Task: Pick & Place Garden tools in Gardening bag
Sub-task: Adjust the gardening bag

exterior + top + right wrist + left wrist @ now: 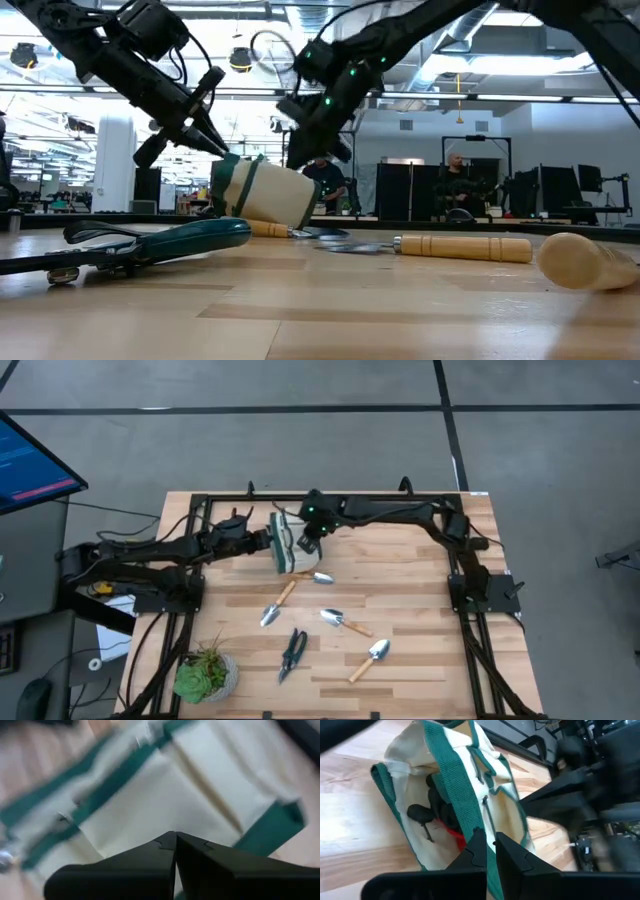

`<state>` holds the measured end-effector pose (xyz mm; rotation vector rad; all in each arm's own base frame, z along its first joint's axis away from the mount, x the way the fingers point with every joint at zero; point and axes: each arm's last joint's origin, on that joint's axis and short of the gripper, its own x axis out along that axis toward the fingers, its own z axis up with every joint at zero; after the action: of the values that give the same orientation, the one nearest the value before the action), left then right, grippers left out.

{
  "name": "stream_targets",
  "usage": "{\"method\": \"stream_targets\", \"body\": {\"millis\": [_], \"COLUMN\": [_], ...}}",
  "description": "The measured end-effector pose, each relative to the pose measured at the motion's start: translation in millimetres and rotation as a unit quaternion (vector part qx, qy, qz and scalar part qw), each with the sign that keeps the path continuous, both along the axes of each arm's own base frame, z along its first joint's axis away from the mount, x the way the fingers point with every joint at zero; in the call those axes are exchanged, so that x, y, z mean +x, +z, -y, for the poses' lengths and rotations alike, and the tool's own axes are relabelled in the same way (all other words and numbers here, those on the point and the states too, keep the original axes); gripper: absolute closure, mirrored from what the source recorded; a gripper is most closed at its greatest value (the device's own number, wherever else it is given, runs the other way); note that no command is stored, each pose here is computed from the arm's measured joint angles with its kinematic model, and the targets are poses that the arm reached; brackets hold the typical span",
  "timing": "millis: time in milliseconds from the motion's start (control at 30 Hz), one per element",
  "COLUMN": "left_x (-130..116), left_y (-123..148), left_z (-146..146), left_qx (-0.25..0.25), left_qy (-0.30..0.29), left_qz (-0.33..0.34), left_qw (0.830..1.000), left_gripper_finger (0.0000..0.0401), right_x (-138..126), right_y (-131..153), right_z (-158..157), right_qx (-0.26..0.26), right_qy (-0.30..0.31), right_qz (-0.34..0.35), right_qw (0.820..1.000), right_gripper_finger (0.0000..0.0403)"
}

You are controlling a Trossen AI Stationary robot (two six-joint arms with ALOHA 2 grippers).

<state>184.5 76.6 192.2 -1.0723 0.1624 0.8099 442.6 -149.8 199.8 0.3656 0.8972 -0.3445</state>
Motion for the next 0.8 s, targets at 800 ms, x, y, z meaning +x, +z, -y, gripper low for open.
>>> {"method": "stream_targets", "body": {"millis": [800], "left_x": [-2.3], "left_y": [-24.7], "left_z": [-1.6], "left_qx": [-0.001], "left_qy": [0.031], "left_qz": [-0.079], "left_qw": [0.996], "left_gripper_finger": [0.04], "right_x": [-49.2], "right_y": [-49.3], "right_z": [28.6], "right_qx": [0.053], "right_qy": [-0.095], "right_qz": [-0.098], "right_qw": [0.989], "right_gripper_finger": [0.0403]}}
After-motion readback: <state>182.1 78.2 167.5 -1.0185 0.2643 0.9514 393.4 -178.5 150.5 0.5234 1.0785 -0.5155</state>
